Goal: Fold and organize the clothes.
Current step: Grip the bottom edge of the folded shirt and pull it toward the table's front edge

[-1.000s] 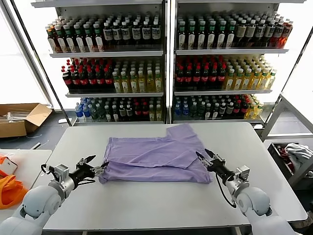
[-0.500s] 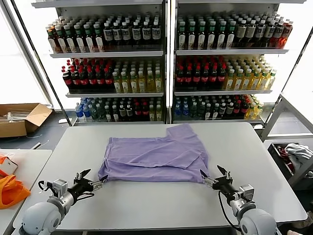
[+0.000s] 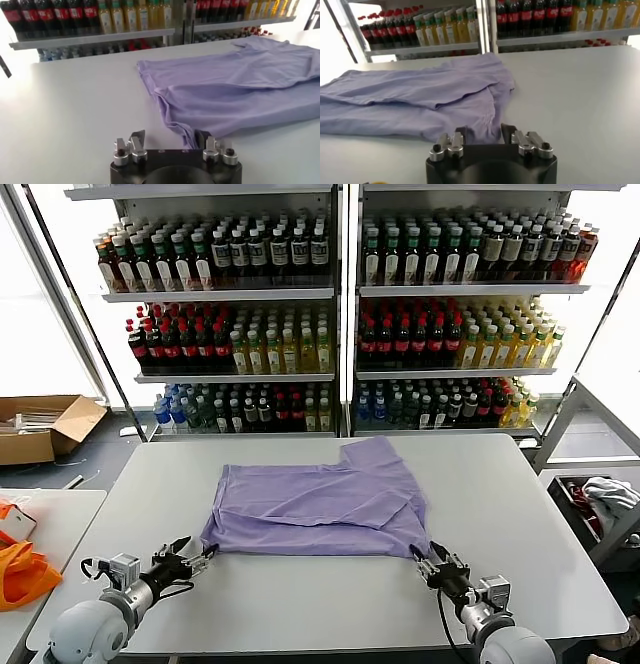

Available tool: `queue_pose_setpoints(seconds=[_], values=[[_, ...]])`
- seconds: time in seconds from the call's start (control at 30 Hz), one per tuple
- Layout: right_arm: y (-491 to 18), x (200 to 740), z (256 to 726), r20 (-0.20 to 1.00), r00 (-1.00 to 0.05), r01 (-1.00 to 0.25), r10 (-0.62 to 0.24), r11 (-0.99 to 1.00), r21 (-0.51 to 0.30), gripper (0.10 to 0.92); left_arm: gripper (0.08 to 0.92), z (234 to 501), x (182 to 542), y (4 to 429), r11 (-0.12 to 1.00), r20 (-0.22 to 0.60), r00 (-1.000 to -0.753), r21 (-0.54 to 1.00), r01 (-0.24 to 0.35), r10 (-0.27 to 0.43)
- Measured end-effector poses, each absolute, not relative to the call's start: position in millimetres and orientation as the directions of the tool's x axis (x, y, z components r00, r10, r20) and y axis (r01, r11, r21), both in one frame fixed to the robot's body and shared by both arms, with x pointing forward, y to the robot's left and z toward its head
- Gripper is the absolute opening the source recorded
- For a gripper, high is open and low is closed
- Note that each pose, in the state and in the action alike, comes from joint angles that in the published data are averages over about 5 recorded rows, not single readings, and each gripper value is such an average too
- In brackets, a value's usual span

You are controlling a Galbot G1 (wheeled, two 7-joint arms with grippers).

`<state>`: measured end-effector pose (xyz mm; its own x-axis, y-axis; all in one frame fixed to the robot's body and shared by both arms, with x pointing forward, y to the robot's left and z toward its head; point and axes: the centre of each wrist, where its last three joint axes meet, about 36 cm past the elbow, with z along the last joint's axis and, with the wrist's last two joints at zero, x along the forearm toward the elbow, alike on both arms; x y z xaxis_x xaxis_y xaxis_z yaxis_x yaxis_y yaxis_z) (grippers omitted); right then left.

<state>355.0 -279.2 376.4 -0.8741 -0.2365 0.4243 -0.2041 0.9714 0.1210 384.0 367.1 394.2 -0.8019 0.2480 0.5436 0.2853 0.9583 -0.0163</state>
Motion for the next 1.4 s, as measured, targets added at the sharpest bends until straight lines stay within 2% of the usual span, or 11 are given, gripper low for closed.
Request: queue_pose_setpoints(seconds=[0.27, 0.43, 1.23, 1.4], values=[[-280, 357, 377, 0.433, -0.869, -0.204, -0.24, 0.971, 0.129, 0.128, 0.326, 393, 381, 364, 0.951, 0.548, -0.789, -0.042, 0.305, 0.277], [-284, 357, 380, 0.435, -0.866, -0.212, -0.248, 0.969, 0.13, 0.108, 0.217, 397, 379, 363, 0.949, 0.542, -0.789, -0.052, 0.311, 0.289], [-293, 320, 394, 0.441, -0.851, -0.256, -0.286, 0.958, 0.126, 0.108, 0.156, 417, 342, 363, 0.944, 0.511, -0.801, -0.076, 0.32, 0.312], [-294, 308, 399, 0.445, -0.847, -0.263, -0.29, 0.957, 0.123, 0.108, 0.098, 422, 329, 363, 0.943, 0.507, -0.801, -0.078, 0.323, 0.316]])
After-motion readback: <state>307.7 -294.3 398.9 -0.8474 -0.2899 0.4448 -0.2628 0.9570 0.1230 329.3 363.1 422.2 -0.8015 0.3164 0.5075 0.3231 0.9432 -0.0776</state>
